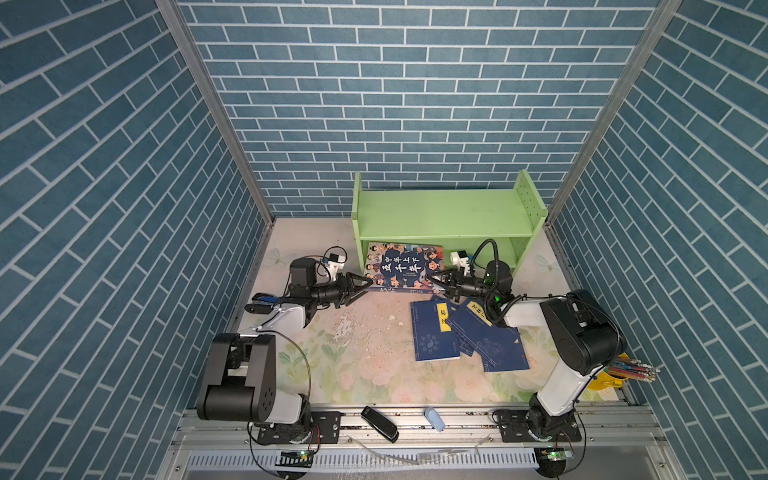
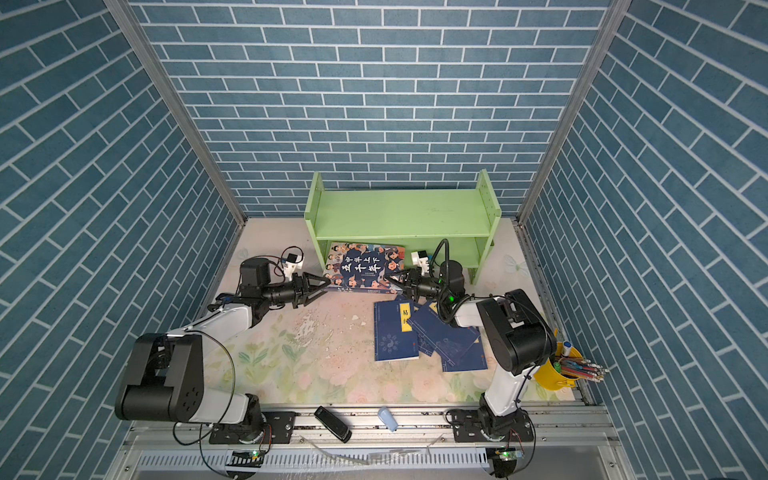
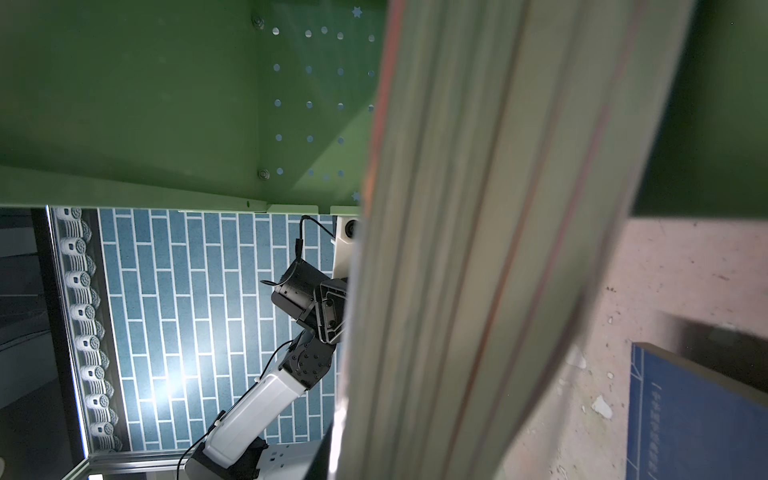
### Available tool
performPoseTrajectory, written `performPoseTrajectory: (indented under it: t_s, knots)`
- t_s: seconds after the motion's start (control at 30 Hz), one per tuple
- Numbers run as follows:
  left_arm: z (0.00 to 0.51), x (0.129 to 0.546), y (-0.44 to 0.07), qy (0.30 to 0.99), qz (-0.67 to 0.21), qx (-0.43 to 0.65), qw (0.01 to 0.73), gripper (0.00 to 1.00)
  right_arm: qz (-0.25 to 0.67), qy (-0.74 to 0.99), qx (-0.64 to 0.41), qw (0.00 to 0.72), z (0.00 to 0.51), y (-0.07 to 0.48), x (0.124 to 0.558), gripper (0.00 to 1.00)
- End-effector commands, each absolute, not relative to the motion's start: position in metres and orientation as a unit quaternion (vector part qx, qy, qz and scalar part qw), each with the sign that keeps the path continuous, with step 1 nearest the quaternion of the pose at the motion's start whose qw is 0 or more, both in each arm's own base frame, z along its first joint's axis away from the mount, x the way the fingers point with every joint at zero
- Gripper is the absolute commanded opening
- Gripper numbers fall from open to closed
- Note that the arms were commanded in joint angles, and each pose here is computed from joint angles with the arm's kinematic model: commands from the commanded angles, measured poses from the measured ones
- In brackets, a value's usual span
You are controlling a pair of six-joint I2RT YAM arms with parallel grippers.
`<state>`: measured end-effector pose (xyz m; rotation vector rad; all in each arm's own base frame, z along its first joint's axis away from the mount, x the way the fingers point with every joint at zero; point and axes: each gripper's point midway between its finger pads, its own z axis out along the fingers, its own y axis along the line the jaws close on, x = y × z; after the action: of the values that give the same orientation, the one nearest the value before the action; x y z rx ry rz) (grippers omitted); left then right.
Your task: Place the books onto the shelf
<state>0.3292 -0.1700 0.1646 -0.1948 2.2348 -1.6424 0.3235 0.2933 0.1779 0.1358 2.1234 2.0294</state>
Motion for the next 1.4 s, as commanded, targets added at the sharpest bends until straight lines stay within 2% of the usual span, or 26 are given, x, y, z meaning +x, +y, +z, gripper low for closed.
performPoseTrajectory:
  t_s: [0.0, 0.23, 0.43, 0.57, 1.0, 1.37]
  knots:
    - [0.177, 0.339, -0.173, 0.782, -0.591, -0.062, 0.189, 0.39, 0.729, 0.656, -0.060, 0.185, 0.245, 0.295, 0.322, 0.03]
    - [0.186, 0.345, -0.175, 0.773, -0.601, -0.067, 0.192, 0.26, 0.729, 0.657, -0.057, 0.183, 0.243, 0.295, 0.322, 0.15]
    - [0.190, 0.347, -0.174, 0.768, -0.606, -0.078, 0.193, 0.11, 0.728, 0.659, -0.050, 0.182, 0.242, 0.294, 0.322, 0.37]
    - [0.195, 0.348, -0.173, 0.766, -0.605, -0.083, 0.202, 0.05, 0.727, 0.661, -0.044, 0.181, 0.240, 0.293, 0.321, 0.46]
    - [0.188, 0.349, -0.169, 0.767, -0.596, -0.096, 0.219, 0.01, 0.708, 0.685, -0.014, 0.171, 0.216, 0.286, 0.312, 0.53]
    - [0.186, 0.351, -0.168, 0.769, -0.592, -0.101, 0.221, 0.00, 0.677, 0.716, -0.009, 0.171, 0.209, 0.278, 0.299, 0.51]
